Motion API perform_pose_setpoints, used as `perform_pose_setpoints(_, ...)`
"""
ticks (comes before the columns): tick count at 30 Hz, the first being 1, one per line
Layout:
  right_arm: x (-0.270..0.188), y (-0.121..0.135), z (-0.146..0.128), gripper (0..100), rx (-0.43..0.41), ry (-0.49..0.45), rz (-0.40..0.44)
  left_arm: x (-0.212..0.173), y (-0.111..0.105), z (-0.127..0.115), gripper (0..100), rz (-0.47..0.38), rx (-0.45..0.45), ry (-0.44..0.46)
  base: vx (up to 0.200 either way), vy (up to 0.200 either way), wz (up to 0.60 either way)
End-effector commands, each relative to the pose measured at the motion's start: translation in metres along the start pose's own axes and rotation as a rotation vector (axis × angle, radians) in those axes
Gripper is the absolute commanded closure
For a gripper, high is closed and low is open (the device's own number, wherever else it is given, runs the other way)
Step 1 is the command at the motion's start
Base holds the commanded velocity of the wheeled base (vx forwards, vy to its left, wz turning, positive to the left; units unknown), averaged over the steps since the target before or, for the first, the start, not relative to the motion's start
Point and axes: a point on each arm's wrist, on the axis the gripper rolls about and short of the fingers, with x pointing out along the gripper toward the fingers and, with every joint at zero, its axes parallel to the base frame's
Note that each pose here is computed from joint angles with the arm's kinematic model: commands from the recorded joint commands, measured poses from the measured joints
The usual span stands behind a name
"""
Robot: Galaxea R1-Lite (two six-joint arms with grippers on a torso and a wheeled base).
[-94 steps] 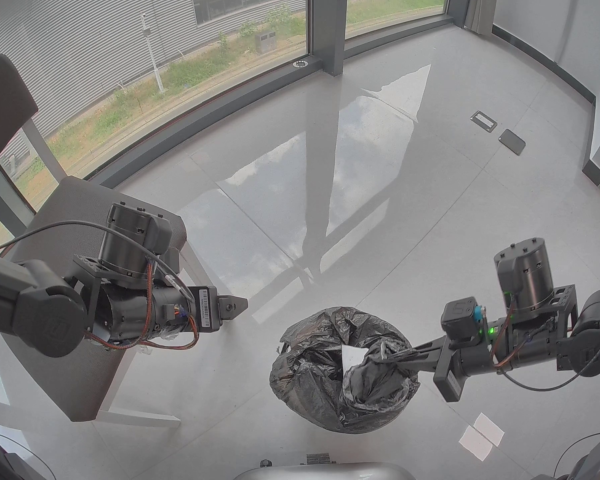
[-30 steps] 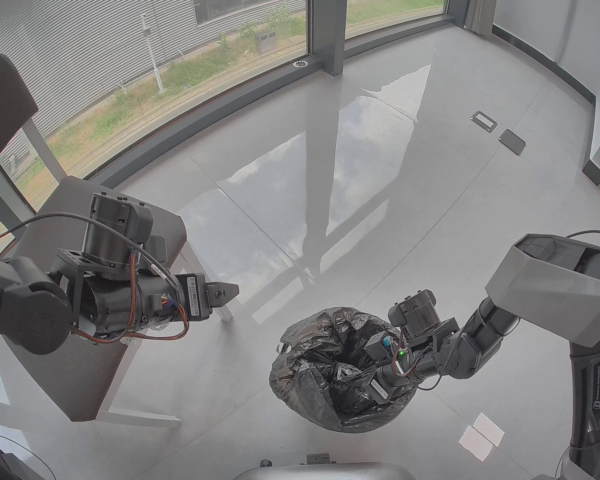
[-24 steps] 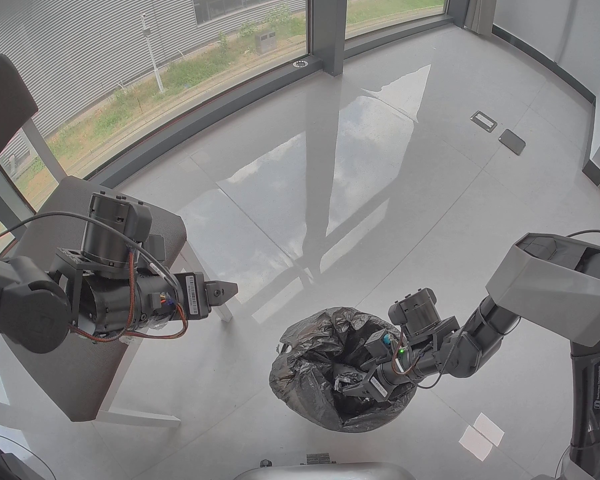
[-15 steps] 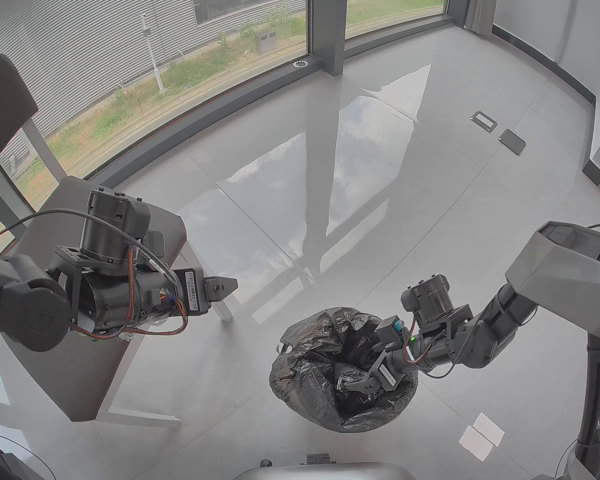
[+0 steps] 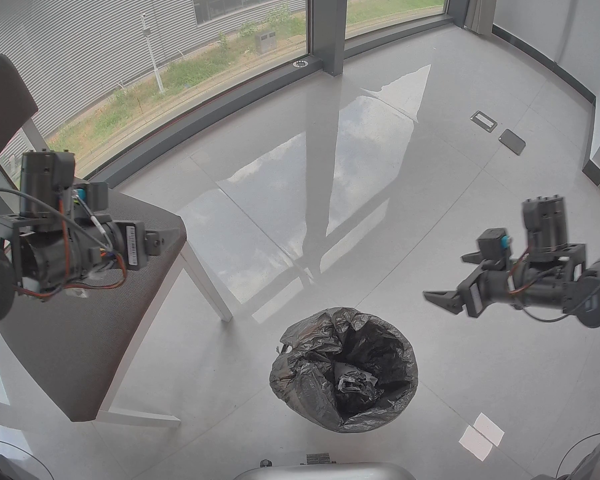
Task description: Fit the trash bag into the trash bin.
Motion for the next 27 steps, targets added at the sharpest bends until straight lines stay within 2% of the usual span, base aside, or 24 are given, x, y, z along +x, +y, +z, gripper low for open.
perform_pose_setpoints(1, -0.162, -0.003, -0.009, 0, 0.065, -0.147, -0.298, -0.143, 0.023, -0.001, 0, 0.109, 0.021, -0.131, 0.0, 0.0, 0.0)
perform_pose_setpoints(4, -0.206, 0.011, -0.023, 0, 0.094, -0.147, -0.347, -0.187, 0.025, -0.023, 0, 0.119, 0.018, -0.14, 0.0, 0.0, 0.0)
perform_pose_setpoints(5, -0.206, 0.011, -0.023, 0, 0.094, -0.147, -0.347, -0.187, 0.025, -0.023, 0, 0.119, 0.018, -0.14, 0.0, 0.0, 0.0)
perform_pose_setpoints(6, -0.237, 0.026, -0.036, 0, 0.127, -0.18, -0.382, -0.221, 0.027, -0.045, 0, 0.145, 0.014, -0.136, 0.0, 0.0, 0.0)
perform_pose_setpoints(8, -0.254, 0.037, -0.045, 0, 0.149, -0.209, -0.391, -0.241, 0.028, -0.059, 0, 0.157, -0.002, -0.135, 0.0, 0.0, 0.0)
perform_pose_setpoints(12, -0.294, 0.071, -0.085, 0, 0.201, -0.243, -0.395, -0.294, 0.026, -0.102, 0, 0.198, -0.055, -0.139, 0.0, 0.0, 0.0)
perform_pose_setpoints(14, -0.296, 0.074, -0.089, 0, 0.202, -0.241, -0.395, -0.298, 0.025, -0.105, 0, 0.202, -0.061, -0.138, 0.0, 0.0, 0.0)
perform_pose_setpoints(16, -0.313, 0.095, -0.121, 0, 0.2, -0.26, -0.397, -0.318, 0.022, -0.128, 0, 0.22, -0.096, -0.153, 0.0, 0.0, 0.0)
perform_pose_setpoints(20, -0.32, 0.109, -0.151, 0, 0.206, -0.276, -0.385, -0.331, 0.021, -0.145, 0, 0.224, -0.102, -0.2, 0.0, 0.0, 0.0)
perform_pose_setpoints(27, -0.31, 0.111, -0.161, 0, 0.282, -0.266, -0.367, -0.346, 0.019, -0.163, 0, 0.225, -0.102, -0.209, 0.0, 0.0, 0.0)
